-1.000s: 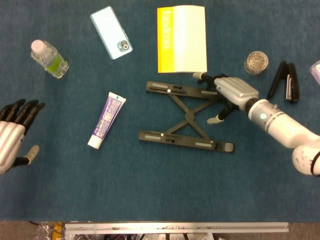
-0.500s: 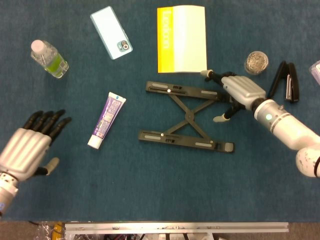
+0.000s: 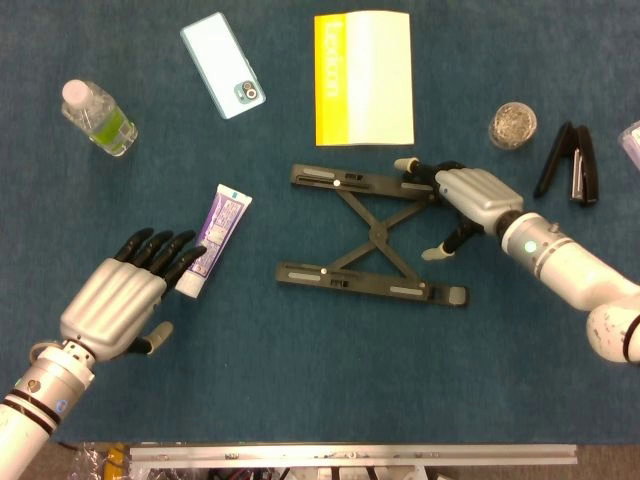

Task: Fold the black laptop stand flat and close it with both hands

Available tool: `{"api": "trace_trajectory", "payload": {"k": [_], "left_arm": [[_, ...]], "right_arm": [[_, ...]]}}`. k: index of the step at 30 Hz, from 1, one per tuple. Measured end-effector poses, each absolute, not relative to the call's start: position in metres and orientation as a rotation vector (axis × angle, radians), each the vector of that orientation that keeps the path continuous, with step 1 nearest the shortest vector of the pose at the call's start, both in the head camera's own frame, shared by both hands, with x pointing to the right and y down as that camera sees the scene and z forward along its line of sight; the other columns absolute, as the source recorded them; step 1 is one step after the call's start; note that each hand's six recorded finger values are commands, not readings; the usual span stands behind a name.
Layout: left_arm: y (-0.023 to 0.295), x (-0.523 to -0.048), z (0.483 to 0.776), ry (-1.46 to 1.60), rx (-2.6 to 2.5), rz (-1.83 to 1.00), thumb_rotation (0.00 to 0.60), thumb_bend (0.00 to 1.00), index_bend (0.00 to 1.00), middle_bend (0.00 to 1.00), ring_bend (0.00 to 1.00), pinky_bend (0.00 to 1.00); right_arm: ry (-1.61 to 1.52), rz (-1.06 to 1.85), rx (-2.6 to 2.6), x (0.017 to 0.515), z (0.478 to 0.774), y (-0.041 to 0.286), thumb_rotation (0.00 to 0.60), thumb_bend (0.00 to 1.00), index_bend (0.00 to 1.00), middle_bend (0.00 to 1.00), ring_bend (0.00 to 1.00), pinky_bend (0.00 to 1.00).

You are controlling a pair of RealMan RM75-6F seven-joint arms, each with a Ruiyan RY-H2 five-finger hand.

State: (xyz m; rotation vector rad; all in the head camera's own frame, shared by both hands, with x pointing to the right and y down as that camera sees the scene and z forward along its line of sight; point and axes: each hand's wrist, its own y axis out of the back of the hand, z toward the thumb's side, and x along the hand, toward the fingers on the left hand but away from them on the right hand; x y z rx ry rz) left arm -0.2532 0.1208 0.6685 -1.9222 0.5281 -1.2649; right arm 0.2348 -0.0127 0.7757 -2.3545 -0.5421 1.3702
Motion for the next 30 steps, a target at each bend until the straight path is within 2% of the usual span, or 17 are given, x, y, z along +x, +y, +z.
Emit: {"api": "trace_trajectory", "payload": {"k": [17,24,30], "left_arm": [[0.126,-0.245,0.673,0.531,-1.951,-1.268,0.6,0.32,0.0,0.0,0.0,0.01],[0.133,-0.239,0.675,0.524,-1.965,-1.288,0.6,0.32,0.0,0.0,0.0,0.01],[0.141,-0.225,0.678,0.528,-1.999,-1.295,0.6,0.32,0.0,0.0,0.0,0.01]], "right_arm": [[-0.502,1.286,-2.474,0.209,0.764,0.013,0.6,0.0,0.0,0.16,0.14,0.08],[-0.564,1.241,-2.456,0.208,0.752,-0.003,0.6,0.0,0.0,0.16,0.13,0.08],[-0.612,1.266,-2.424,0.219,0.756,-0.016,0.6,0.0,0.0,0.16,0.12,0.08]]}}
